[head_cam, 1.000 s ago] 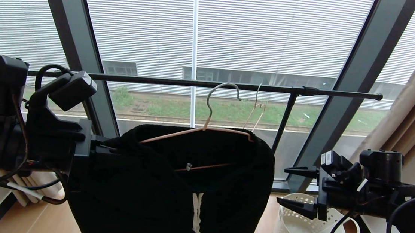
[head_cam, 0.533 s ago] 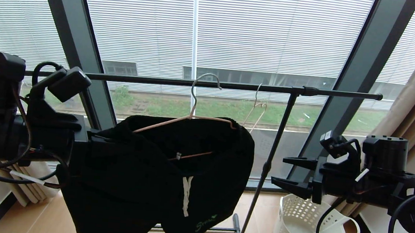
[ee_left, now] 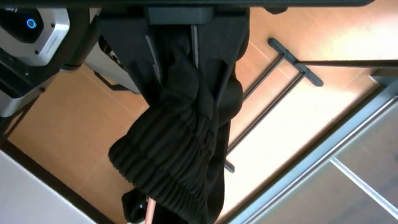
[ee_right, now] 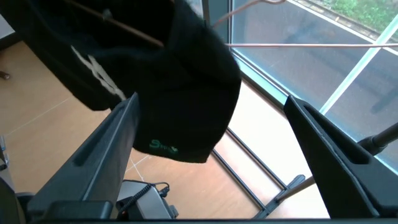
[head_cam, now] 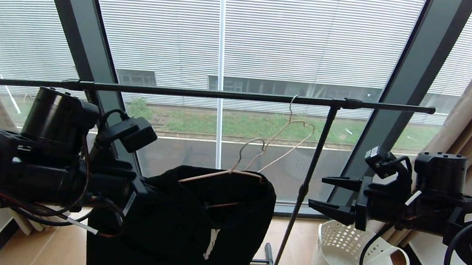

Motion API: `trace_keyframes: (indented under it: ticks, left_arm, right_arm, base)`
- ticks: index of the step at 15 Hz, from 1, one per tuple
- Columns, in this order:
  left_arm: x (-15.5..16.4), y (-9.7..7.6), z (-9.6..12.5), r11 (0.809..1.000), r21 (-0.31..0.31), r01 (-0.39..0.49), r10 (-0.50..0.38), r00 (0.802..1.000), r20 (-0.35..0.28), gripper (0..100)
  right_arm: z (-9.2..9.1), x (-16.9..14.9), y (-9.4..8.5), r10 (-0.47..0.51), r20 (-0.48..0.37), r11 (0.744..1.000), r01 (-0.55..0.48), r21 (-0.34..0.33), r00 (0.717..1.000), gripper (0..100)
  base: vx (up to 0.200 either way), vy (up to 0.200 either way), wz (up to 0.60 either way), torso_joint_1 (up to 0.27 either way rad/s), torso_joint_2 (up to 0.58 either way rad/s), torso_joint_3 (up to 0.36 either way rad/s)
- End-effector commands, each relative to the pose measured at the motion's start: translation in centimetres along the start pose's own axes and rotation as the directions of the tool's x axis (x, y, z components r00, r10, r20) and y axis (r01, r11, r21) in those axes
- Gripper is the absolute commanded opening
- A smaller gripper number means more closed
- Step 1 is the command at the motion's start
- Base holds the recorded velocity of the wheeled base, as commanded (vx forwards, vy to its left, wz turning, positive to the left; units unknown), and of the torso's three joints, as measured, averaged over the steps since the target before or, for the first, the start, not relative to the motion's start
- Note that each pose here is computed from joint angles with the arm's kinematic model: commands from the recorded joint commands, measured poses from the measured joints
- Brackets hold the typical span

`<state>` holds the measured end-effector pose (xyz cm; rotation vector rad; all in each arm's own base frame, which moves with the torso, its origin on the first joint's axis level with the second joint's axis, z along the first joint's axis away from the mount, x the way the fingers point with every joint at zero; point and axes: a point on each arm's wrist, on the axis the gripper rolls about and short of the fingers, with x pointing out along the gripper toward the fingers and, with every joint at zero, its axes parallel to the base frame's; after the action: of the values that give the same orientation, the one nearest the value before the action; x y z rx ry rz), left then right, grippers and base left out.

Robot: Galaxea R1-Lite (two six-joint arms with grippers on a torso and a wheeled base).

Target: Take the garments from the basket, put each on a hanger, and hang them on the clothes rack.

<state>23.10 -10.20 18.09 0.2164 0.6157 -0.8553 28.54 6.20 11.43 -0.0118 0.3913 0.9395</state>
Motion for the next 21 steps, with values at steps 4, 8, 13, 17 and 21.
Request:
trace_keyframes:
  ticks: [4, 8, 13, 17, 21]
  left_arm:
    - [2.2, 0.6, -1.0, 0.998, -0.015, -0.059, 0.057, 0.994, -0.097, 0]
    - [3.1, 1.0, -1.3, 0.995, -0.019, -0.102, 0.098, 0.986, -0.137, 0]
    - [4.5, 2.0, -0.7, 0.984, -0.023, -0.175, 0.170, 0.976, -0.133, 0]
    - [5.7, 3.2, 1.7, 0.953, -0.102, -0.286, 0.281, 0.958, -0.062, 0]
    - [6.9, 4.3, 6.0, 0.934, -0.209, -0.291, 0.322, 0.938, 0.131, 0]
  right_arm:
    - [-0.1, 0.1, -0.1, -0.006, -0.005, 1.000, 0.006, 0.001, 1.000, 100]
    - [-0.3, 0.2, -0.2, -0.005, -0.010, 1.000, 0.005, 0.006, 1.000, 100]
    - [-0.3, 0.3, -0.2, -0.005, -0.012, 1.000, 0.005, 0.008, 1.000, 100]
    - [-0.4, 0.3, -0.2, -0.006, -0.013, 1.000, 0.006, 0.009, 1.000, 100]
    - [-0.3, 0.3, -0.2, -0.006, -0.012, 1.000, 0.006, 0.006, 1.000, 100]
  base:
    - [0.000, 0.000, 0.00, 0.000, 0.00, 0.000]
    - [0.000, 0.000, 0.00, 0.000, 0.00, 0.000]
    - [0.000, 0.000, 0.00, 0.000, 0.00, 0.000]
    - [0.000, 0.000, 0.00, 0.000, 0.00, 0.000]
    - [0.000, 0.000, 0.00, 0.000, 0.00, 0.000]
